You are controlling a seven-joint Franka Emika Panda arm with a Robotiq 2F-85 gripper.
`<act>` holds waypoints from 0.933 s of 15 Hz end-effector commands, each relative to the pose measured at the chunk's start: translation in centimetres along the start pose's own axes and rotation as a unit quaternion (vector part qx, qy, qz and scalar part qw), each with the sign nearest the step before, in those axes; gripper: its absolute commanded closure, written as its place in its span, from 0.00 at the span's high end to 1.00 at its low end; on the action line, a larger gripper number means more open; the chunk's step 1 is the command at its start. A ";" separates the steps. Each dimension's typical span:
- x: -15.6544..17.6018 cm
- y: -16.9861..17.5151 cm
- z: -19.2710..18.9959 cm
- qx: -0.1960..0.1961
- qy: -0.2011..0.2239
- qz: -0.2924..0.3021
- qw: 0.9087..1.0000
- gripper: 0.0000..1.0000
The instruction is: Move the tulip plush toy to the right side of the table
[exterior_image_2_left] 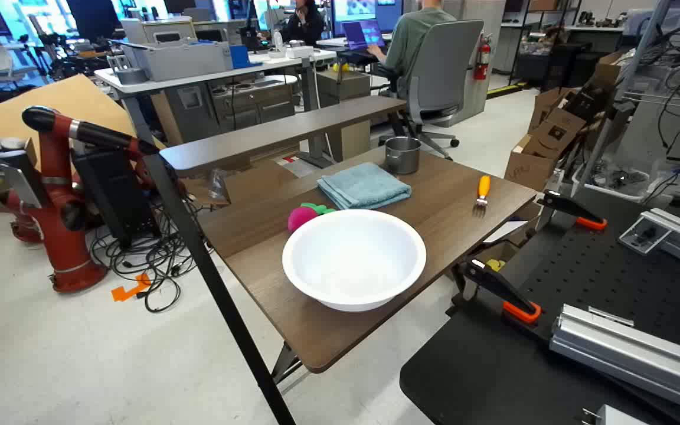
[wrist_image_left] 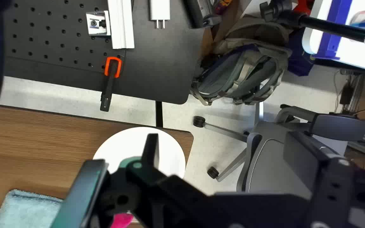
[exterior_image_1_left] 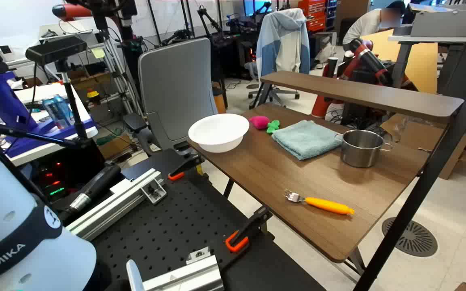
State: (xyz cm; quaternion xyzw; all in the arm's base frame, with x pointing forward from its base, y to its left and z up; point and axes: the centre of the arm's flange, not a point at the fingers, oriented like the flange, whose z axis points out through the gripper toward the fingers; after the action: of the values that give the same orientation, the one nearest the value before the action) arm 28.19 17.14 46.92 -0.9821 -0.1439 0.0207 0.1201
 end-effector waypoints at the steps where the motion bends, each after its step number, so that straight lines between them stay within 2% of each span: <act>1: 0.0 0.0 0.0 0.000 0.000 0.000 1.000 1.00; 9: 0.0 0.0 0.0 0.000 0.000 0.000 1.000 1.00; 12: 1.6 -0.5 0.0 -0.002 0.030 0.048 0.998 1.00; 14: 3.7 -0.3 0.2 0.003 0.050 0.095 0.994 1.00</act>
State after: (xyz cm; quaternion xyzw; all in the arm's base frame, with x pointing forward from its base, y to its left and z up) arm 29.05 17.43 47.16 -0.9873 -0.1050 -0.0057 0.1190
